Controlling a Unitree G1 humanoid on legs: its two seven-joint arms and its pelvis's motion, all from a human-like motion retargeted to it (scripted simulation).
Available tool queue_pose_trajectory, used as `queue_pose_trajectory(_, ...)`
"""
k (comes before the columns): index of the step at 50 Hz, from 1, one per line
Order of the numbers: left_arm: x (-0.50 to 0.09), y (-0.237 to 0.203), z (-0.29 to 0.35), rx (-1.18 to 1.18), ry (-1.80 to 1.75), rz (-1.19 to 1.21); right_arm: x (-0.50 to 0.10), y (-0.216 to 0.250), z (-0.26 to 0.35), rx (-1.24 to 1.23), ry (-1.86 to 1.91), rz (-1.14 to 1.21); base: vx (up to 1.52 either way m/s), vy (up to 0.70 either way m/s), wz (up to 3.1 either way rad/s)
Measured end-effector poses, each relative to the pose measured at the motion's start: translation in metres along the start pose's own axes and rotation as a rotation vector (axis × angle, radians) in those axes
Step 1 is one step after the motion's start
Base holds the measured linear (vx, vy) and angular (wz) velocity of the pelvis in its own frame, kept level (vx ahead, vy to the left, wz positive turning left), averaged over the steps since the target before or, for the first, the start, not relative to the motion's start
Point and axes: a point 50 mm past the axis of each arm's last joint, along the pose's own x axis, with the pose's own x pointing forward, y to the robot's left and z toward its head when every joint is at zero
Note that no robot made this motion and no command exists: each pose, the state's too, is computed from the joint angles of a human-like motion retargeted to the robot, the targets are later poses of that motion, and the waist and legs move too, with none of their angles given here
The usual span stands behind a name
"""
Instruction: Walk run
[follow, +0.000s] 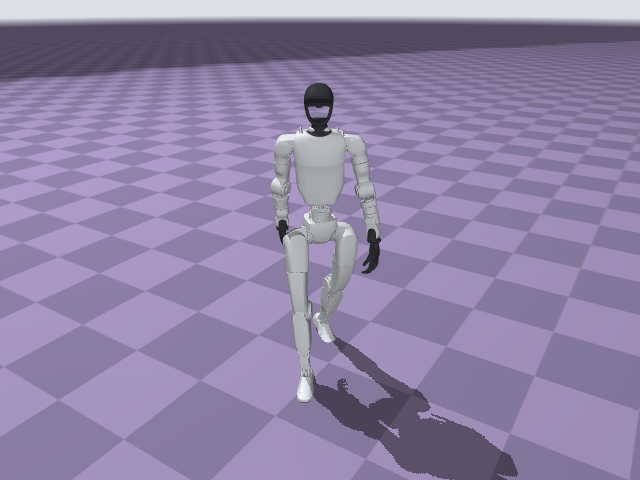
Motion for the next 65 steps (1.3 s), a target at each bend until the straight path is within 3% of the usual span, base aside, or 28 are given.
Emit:
queue_pose_trajectory(11, -0.057, -0.072, -0.136, 0.096, 0.464, -0.164, -0.007, -0.039, 0.082, 0.024, -0.244, -0.123, 0.67, -0.45, -0.41)
queue_pose_trajectory(20, -0.093, -0.118, -0.174, -0.271, 0.599, -0.259, -0.038, -0.084, 0.16, -0.127, -0.513, -0.335, 0.57, -0.3, -1.32)
queue_pose_trajectory(25, -0.093, -0.122, -0.174, -0.308, 0.607, -0.259, -0.045, -0.094, 0.168, -0.101, -0.541, -0.364, 0.59, -0.2, -0.84)
queue_pose_trajectory(31, -0.08, -0.102, -0.163, -0.223, 0.553, -0.233, -0.028, -0.078, 0.136, -0.021, -0.428, -0.268, 0.75, -0.17, -0.52)
queue_pose_trajectory(38, -0.068, -0.081, -0.154, -0.285, 0.49, -0.13, -0.003, -0.033, 0.042, -0.077, -0.112, -0.11, 0.88, -0.1, -1.1)
queue_pose_trajectory(45, -0.045, -0.028, -0.12, -0.329, 0.415, -0.039, -0.001, 0.005, -0.013, -0.126, 0.048, 0.065, 0.71, -0.17, -0.44)
queue_pose_trajectory(57, -0.007, 0.038, -0.009, -0.02, 0.02, 0.088, -0.001, 0.009, -0.023, -0.002, 0.065, 0.042, 0.51, -0.1, -0.04)
queue_pose_trajectory(65, -0.008, 0.036, -0.014, 0.026, 0.034, 0.082, 0.002, 0.013, -0.002, 0.061, -0.016, 0.025, 0.61, -0.28, -0.56)
